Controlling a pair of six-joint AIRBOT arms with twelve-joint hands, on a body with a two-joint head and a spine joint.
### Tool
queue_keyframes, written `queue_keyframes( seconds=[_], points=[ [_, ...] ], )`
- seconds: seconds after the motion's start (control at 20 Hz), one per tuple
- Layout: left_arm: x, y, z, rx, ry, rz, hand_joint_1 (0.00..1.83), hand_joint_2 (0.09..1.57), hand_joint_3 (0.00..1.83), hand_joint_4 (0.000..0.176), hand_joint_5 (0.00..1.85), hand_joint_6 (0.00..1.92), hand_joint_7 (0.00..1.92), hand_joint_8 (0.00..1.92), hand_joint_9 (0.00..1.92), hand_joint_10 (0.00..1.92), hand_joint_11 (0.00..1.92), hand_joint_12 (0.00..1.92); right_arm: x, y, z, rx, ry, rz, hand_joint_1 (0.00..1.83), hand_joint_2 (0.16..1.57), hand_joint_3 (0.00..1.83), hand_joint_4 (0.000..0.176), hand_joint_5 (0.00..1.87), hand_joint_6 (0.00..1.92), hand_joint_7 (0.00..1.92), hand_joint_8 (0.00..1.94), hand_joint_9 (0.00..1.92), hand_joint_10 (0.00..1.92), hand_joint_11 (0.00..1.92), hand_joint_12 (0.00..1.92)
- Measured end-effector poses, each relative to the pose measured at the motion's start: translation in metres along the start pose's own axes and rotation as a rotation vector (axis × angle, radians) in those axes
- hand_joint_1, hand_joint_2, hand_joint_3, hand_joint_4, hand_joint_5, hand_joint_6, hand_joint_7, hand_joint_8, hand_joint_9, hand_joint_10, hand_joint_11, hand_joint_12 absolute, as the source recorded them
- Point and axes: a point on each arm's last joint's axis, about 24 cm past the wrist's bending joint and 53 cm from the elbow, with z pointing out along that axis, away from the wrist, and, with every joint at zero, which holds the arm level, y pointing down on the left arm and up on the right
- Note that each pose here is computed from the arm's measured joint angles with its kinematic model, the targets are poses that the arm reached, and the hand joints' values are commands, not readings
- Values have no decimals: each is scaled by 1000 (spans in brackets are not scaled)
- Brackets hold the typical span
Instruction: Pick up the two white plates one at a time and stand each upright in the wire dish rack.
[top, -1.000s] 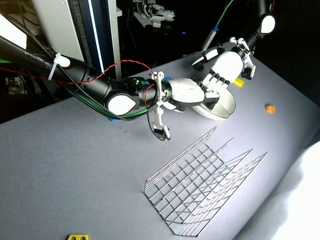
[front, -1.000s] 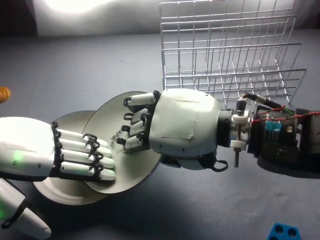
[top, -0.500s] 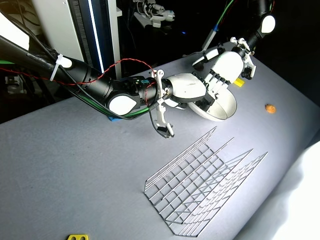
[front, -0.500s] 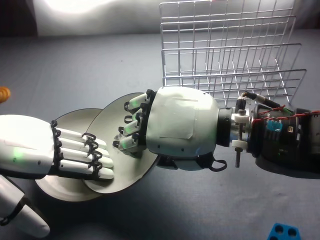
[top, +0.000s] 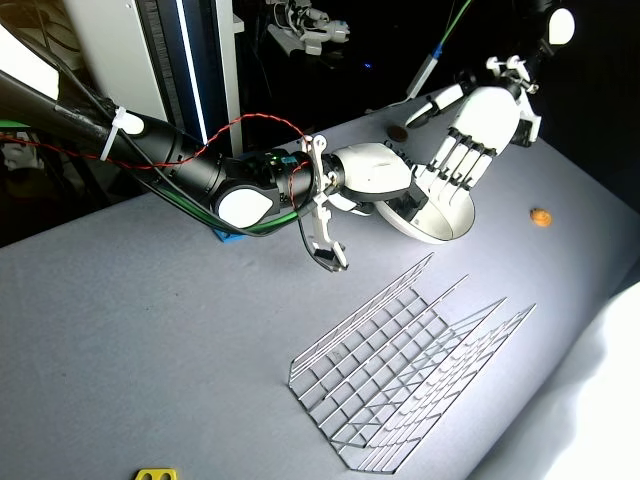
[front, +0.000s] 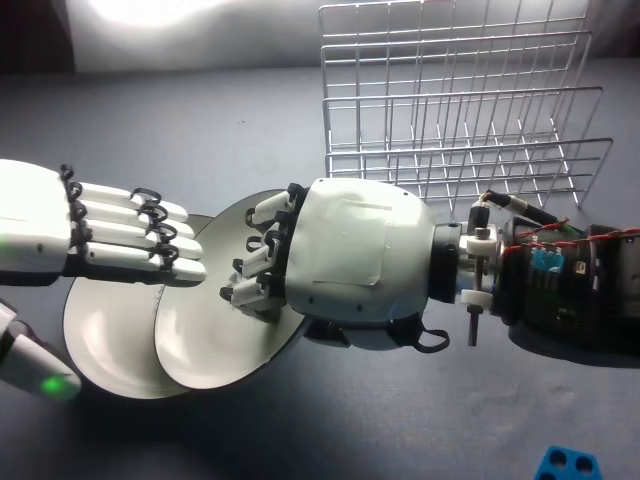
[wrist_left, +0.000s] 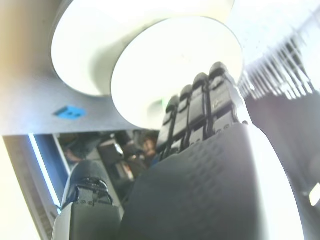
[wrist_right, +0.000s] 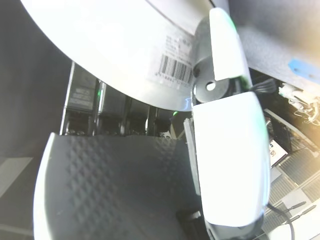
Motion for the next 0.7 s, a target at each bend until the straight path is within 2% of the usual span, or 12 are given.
queue_keyframes(
  seconds=[0.15, 0.3, 0.5, 0.7],
  points=[
    [-4, 18, -14, -56, -3, 13, 0, 1122, 2, 0, 0, 0, 0, 0, 0, 0, 0, 0, -3, 5, -2, -1, 3, 9, 1195, 1161, 1, 21, 865, 1205, 936, 1040, 1069, 403, 684, 1266],
    [-10, 32, -26, -101, -11, 21, 0, 1121, 2, 0, 0, 0, 0, 0, 0, 0, 0, 0, -11, 5, -3, 23, 0, 49, 1201, 1150, 0, 22, 891, 1166, 956, 1004, 1070, 397, 677, 1246],
    [-10, 35, -37, -121, -5, 29, 0, 1119, 0, 0, 0, 0, 0, 0, 0, 0, 0, 0, -34, 0, -6, 76, -26, 112, 1199, 1151, 0, 23, 890, 1169, 953, 1009, 1073, 390, 679, 1263],
    [1, 27, -40, -112, 34, 46, 0, 1124, 3, 0, 0, 0, 0, 0, 0, 0, 0, 0, -51, 0, -11, 113, -28, 153, 1197, 1155, 0, 23, 882, 1179, 943, 1026, 1061, 392, 654, 1277]
  ],
)
